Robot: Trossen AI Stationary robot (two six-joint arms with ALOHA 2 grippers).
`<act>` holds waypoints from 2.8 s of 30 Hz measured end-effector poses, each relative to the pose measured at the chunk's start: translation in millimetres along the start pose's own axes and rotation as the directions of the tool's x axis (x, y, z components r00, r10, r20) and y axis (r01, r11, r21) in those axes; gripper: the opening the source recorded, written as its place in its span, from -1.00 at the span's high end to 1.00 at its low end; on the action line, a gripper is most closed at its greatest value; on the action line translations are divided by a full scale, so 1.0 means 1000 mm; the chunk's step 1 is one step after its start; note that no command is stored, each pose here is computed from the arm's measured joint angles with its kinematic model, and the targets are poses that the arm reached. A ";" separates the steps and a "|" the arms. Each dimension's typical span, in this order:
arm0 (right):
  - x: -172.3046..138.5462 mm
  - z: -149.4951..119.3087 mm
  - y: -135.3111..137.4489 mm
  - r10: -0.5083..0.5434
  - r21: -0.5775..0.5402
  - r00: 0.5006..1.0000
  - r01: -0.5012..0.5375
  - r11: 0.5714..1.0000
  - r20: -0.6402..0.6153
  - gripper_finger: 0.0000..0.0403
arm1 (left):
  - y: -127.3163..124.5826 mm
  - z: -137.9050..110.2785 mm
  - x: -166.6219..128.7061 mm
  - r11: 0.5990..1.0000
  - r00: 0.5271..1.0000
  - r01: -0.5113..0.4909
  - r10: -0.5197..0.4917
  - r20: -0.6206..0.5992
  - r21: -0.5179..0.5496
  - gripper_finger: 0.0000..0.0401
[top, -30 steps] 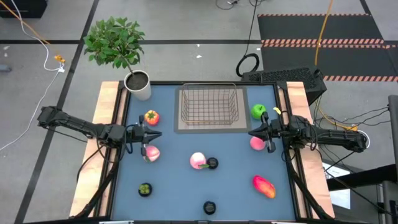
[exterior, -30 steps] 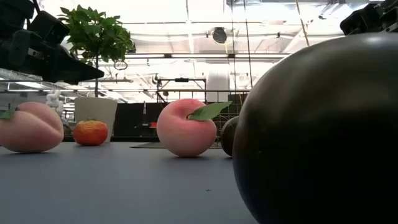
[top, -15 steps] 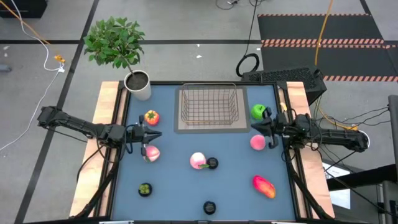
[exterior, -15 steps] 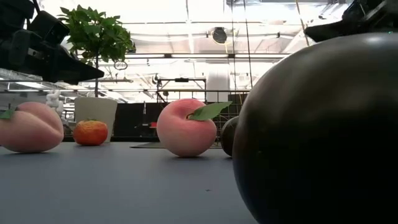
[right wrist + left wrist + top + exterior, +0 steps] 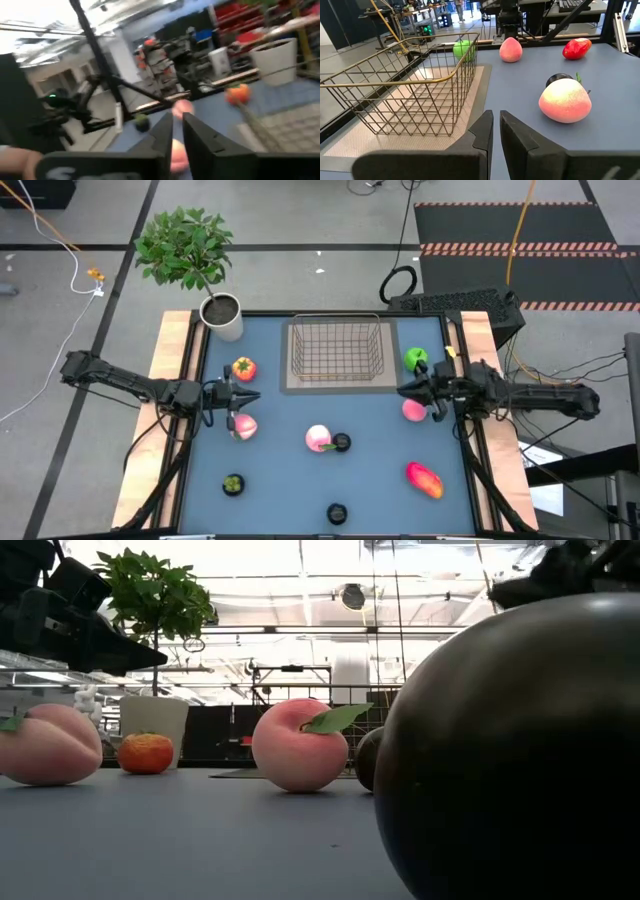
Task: Build produce basket
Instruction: Put the green apple into the wire basket
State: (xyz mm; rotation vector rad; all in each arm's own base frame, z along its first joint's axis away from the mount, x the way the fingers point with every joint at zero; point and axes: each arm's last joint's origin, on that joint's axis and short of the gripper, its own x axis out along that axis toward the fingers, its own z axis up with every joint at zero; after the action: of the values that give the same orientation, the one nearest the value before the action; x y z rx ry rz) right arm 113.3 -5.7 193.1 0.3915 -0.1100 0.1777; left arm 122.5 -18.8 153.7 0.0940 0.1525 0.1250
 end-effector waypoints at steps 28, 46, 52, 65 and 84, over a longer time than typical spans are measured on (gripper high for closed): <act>0.053 0.108 -0.045 -0.810 -0.406 0.058 0.843 0.353 -0.584 -0.58 | 0.000 0.000 0.000 1.000 1.000 0.000 0.000 0.000 0.000 0.81; 0.004 0.060 -0.112 -0.676 -0.201 -0.006 0.957 0.211 -0.737 -0.75 | 0.000 0.000 0.000 1.000 1.000 0.001 -0.001 -0.001 0.000 0.81; -0.004 0.033 -0.118 -0.660 -0.164 0.054 0.950 0.265 -0.749 -0.76 | 0.000 0.000 0.000 1.000 1.000 0.000 0.000 -0.001 0.000 0.81; -0.010 0.013 -0.119 -0.635 -0.154 0.068 0.945 0.287 -0.769 -0.75 | 0.000 0.000 0.000 1.000 1.000 0.000 0.000 -0.001 0.001 0.81; -0.009 0.011 -0.117 -0.636 -0.158 0.043 0.954 0.256 -0.770 -0.56 | 0.000 0.000 0.000 1.000 1.000 0.000 0.000 -0.001 0.001 0.81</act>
State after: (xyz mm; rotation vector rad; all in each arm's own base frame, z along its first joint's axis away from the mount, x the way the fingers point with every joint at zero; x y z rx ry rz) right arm 126.5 -117.3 158.8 0.7381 1.0397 -0.9173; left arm 122.6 -18.9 153.4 0.0945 0.1538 0.1247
